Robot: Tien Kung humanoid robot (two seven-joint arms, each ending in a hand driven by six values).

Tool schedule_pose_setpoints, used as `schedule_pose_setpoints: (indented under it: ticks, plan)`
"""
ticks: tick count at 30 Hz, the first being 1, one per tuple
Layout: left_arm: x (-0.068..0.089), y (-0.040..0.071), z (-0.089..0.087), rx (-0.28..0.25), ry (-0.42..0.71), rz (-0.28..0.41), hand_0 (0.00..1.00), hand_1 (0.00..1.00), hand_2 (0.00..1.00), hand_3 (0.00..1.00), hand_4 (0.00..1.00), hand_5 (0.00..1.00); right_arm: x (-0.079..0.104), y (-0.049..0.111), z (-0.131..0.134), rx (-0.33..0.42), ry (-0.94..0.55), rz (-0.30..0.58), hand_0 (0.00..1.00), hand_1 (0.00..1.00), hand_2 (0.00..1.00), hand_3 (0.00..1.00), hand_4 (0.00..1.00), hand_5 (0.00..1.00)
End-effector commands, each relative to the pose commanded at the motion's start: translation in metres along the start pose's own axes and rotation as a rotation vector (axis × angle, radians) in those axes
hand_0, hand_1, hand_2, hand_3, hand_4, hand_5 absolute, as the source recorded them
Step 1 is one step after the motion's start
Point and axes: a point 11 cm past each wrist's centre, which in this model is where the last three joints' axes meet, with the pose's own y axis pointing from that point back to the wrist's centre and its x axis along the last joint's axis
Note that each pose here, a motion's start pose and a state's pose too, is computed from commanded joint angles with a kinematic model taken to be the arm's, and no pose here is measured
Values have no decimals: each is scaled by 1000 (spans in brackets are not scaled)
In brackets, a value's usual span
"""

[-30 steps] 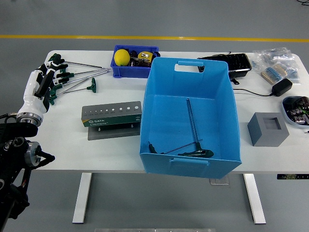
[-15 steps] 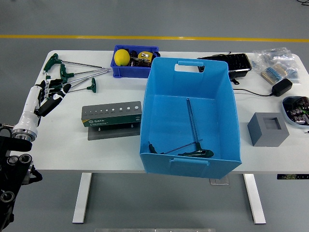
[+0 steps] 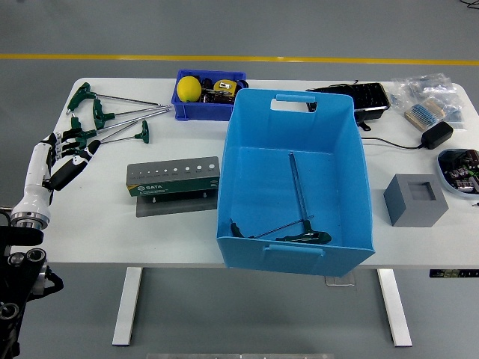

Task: Lift tool from toolbox,place it in box,lift tool from toolbox,place it in box

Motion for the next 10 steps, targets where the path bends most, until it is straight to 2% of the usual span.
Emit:
schedule_pose_setpoints:
  ticks: [7, 10]
  plan:
    - [-4, 0, 0, -5, 38, -7, 700, 735, 830, 756, 998, 665, 0, 0, -2, 4, -3, 0, 667, 642, 715, 586, 842, 756]
    - [-9, 1, -4, 19, 99, -25, 700, 735, 830, 756, 998, 665, 0, 0, -4, 7, -3, 1, 667, 642, 715, 586, 842, 756]
